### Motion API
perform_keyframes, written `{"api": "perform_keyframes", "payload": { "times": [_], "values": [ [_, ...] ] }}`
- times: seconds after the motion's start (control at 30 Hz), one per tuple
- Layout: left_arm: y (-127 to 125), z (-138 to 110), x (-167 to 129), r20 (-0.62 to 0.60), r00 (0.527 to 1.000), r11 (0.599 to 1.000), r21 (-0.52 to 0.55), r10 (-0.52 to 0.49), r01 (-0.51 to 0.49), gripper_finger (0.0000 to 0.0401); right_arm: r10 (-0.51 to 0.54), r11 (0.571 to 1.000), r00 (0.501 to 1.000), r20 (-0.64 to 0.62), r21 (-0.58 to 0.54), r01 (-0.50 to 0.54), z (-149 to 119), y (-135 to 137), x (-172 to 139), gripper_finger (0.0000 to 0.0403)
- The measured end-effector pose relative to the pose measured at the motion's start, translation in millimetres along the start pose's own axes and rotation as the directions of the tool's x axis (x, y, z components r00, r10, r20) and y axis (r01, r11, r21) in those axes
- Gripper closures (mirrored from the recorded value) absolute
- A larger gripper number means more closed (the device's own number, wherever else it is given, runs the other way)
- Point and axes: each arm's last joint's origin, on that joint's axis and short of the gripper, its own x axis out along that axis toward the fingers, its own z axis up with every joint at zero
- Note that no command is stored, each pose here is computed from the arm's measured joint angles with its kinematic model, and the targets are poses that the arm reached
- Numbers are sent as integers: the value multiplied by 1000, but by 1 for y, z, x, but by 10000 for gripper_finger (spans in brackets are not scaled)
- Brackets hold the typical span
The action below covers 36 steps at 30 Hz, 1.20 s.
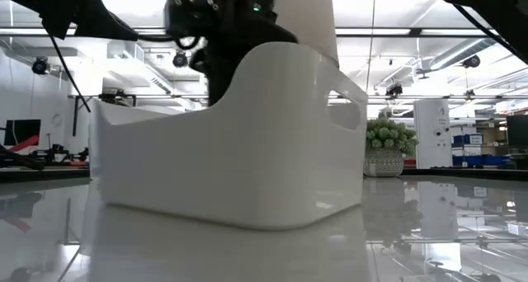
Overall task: Stack baskets by color
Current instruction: Stack the white bin into the upper middle white bin
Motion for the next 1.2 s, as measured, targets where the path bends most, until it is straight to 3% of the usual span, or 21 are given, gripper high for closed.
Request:
{"api": "perform_keyframes", "payload": {
  "times": [0.1,0.23,0.33,0.53,0.7,1.2],
  "values": [
    [1,1,0,7,1000,999,53,8,-8,379,-19,999,994,-103,49,24,-8,1,-4,394],
    [7,6,-2,72,991,989,87,109,-116,379,-38,990,965,-259,119,71,-19,3,-16,394],
    [12,10,-3,119,974,977,73,190,-200,379,-35,982,961,-275,170,84,-22,3,-27,394],
    [9,4,-1,121,974,977,66,192,-201,379,-2,949,966,-260,305,85,-26,6,-51,394],
    [3,1,0,93,984,983,92,150,-158,379,20,894,938,-345,427,138,-33,17,-60,394],
    [-3,1,0,84,988,987,91,128,-136,379,192,840,892,-410,539,67,-25,92,-34,394]
  ]
}}
